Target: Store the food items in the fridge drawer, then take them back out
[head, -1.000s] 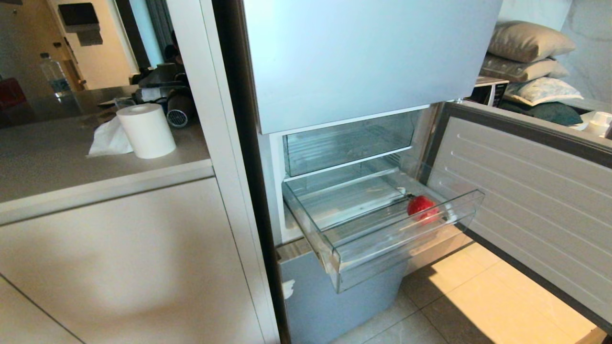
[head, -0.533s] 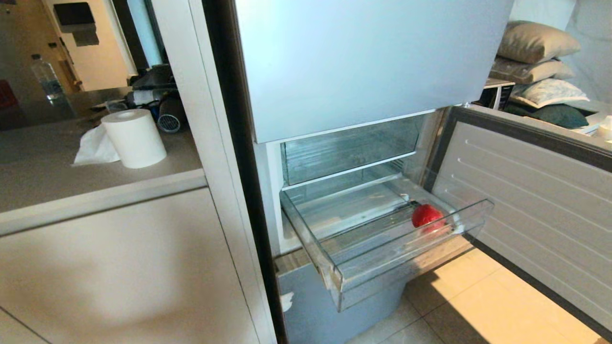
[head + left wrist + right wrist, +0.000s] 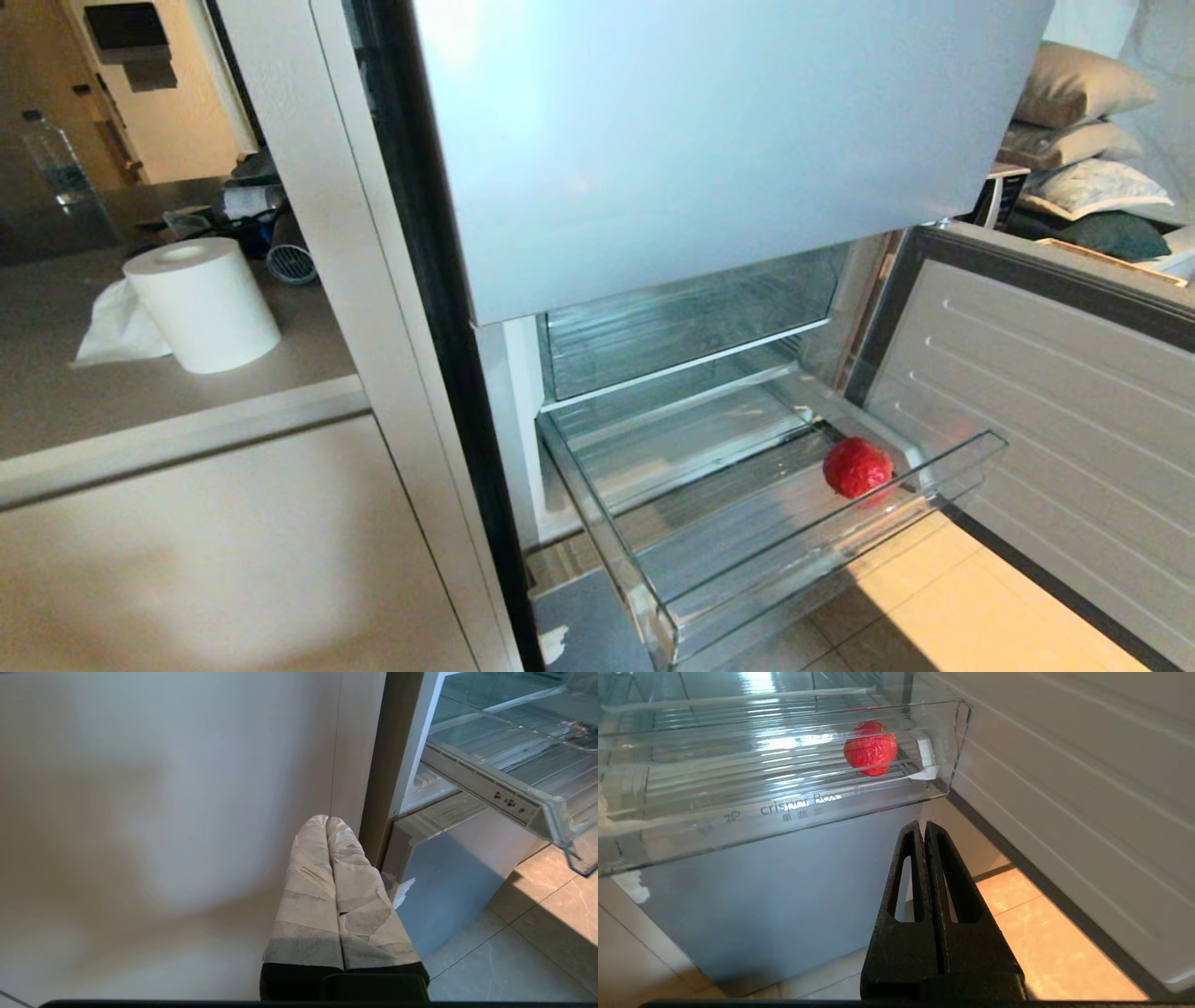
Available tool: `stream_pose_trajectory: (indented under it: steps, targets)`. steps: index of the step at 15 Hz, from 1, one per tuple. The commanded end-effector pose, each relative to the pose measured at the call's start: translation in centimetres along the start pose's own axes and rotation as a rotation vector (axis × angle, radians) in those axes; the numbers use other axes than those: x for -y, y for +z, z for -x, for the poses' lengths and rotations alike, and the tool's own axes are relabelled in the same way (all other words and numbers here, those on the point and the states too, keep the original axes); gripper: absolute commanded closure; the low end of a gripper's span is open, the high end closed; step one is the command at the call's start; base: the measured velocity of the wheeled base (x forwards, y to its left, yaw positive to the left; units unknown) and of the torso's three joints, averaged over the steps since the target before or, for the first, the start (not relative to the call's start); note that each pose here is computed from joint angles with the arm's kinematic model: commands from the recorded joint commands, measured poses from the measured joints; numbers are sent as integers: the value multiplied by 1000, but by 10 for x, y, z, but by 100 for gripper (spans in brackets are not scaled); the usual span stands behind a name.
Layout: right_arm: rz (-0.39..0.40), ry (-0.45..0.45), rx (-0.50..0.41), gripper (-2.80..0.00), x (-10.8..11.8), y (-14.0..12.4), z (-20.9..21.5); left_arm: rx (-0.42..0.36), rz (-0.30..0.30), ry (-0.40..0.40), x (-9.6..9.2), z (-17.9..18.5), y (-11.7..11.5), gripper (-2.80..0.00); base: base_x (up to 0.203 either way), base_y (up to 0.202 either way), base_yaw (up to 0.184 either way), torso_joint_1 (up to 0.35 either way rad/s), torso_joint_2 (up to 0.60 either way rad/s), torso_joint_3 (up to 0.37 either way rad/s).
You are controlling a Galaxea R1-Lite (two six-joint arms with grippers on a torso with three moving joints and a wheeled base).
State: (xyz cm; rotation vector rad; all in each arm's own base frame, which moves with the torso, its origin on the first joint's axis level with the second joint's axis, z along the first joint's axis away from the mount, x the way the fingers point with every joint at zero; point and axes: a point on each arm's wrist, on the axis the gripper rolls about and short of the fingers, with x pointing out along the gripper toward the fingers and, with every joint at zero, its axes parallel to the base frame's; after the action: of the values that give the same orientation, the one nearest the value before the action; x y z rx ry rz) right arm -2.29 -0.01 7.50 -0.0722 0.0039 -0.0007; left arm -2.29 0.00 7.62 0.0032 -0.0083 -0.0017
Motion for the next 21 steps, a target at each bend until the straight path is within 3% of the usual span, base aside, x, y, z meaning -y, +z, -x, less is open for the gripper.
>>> stream_pose_trajectory:
  steps: [1, 4, 6, 9, 12, 15, 17, 21]
  targets:
    - [4, -2, 20, 0, 1, 7, 2, -1, 0, 0, 0, 0, 0, 0, 0, 0, 0, 0, 0, 0]
    - [-15, 3, -8, 0, 3, 48, 6, -1, 0, 0, 0, 0, 0, 0, 0, 0, 0, 0, 0, 0]
    - [-58, 17, -158, 0, 6, 86, -11, -1, 0, 0, 0, 0, 0, 0, 0, 0, 0, 0, 0, 0]
    - [-102, 47, -433, 0, 8, 121, -71, -1, 0, 0, 0, 0, 0, 0, 0, 0, 0, 0, 0, 0]
    - [-123, 82, -706, 0, 6, 126, -153, -1, 0, 0, 0, 0, 0, 0, 0, 0, 0, 0, 0, 0]
    - [-127, 126, -903, 0, -3, 110, -234, -1, 0, 0, 0, 0, 0, 0, 0, 0, 0, 0, 0, 0]
    - [-123, 150, -962, 0, -12, 100, -278, -1, 0, 0, 0, 0, 0, 0, 0, 0, 0, 0, 0, 0]
    - [-82, 125, -904, 0, -20, 113, -332, -1, 0, 0, 0, 0, 0, 0, 0, 0, 0, 0, 0, 0]
